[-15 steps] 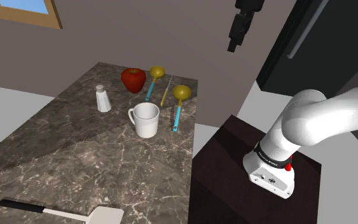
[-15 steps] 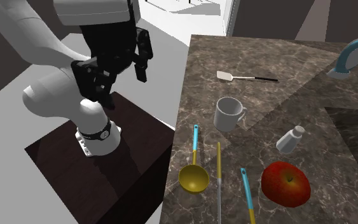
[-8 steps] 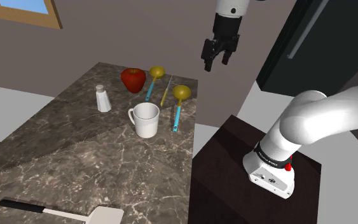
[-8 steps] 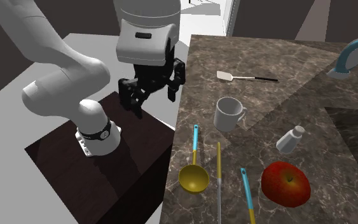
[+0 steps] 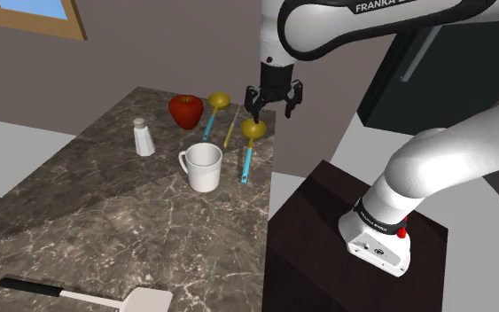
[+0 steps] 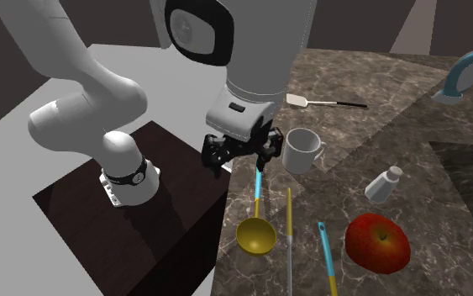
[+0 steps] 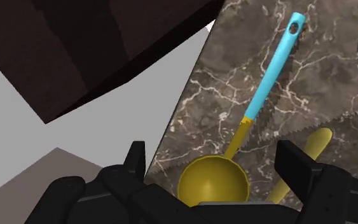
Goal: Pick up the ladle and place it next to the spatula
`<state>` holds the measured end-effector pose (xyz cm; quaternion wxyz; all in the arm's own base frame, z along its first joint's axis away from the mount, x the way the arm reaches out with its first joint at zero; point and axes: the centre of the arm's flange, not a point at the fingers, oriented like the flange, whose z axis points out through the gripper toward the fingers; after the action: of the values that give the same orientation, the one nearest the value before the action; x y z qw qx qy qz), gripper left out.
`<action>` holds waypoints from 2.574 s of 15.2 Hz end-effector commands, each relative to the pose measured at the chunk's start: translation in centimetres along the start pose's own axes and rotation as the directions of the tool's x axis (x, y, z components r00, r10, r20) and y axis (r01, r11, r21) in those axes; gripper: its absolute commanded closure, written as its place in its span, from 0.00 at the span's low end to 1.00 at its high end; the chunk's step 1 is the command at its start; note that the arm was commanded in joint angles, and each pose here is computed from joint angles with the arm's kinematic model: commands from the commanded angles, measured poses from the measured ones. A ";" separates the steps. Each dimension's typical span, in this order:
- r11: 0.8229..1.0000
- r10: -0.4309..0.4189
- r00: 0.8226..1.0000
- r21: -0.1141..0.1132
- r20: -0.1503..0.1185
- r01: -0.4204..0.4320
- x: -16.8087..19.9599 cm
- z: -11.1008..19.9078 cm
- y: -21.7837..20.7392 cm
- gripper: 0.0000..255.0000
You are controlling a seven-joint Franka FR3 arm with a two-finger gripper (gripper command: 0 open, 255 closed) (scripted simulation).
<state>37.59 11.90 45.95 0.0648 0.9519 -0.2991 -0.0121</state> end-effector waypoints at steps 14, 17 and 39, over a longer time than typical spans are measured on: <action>0.912 0.405 0.914 -0.062 -0.013 -0.405 4.3 12.0 -5.7 0.00; 0.912 0.405 0.914 -0.062 -0.013 -0.405 4.3 12.3 -5.7 0.00; 0.912 0.405 0.914 -0.062 -0.013 -0.405 4.3 9.1 -5.3 1.00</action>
<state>43.57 12.74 35.85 0.0959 0.8669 -0.4891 -0.0075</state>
